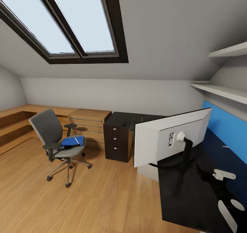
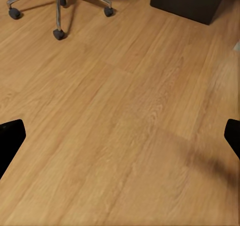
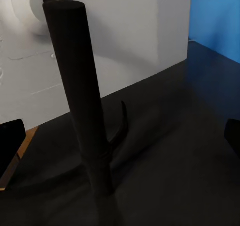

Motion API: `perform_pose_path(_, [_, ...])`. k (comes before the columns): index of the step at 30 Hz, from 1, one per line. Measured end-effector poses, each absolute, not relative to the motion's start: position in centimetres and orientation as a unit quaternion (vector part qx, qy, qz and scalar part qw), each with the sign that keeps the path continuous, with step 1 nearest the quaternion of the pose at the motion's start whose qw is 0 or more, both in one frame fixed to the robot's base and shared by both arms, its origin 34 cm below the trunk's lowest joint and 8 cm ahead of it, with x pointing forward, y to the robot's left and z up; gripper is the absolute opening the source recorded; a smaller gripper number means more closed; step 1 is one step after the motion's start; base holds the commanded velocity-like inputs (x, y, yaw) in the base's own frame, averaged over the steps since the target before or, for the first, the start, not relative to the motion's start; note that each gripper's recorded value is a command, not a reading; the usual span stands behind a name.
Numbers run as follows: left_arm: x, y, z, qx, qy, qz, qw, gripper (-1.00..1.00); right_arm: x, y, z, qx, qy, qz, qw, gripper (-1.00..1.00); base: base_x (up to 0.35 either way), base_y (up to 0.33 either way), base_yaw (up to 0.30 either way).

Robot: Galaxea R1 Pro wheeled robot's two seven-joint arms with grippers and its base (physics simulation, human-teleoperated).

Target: In the bedroom, organize the workspace by keeping the computer under the desk, ensuring the monitor is on the desk, placing the keyboard on the desk next to the monitor, placing the mouse on the desk next to the keyboard, moving the folder from the swivel chair onto the desk next to the mouse, stacking the notebook on top of the folder with the pen on top of the notebook, and positioning the swivel chair next to the desk.

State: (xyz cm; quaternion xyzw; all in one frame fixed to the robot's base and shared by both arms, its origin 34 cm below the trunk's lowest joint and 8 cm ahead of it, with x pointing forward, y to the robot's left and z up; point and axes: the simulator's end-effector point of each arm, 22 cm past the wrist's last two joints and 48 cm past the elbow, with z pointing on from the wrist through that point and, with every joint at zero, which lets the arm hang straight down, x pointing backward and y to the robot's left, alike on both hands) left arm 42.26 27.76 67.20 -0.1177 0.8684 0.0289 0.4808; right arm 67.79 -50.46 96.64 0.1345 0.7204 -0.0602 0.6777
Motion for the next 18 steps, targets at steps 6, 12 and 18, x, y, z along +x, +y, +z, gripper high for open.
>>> perform_pose_path(6, [42.25, 27.77, 67.19, -0.118, 0.868, 0.029, 0.481, 1.00, 67.79, -50.44, 96.63, 0.135, 0.720, -0.060, 0.678, 1.00, 0.000, 0.000, 0.000])
perform_pose_path(12, [42.21, 28.06, 67.19, -0.121, 0.868, 0.032, 0.480, 1.00, 67.77, -50.46, 96.59, 0.135, 0.721, -0.060, 0.677, 1.00, 0.000, 0.000, 0.000])
perform_pose_path(18, [42.26, 28.26, 67.25, -0.124, 0.867, 0.034, 0.481, 1.00, 67.76, -50.49, 96.57, 0.135, 0.721, -0.061, 0.677, 1.00, 0.000, 0.000, 0.000])
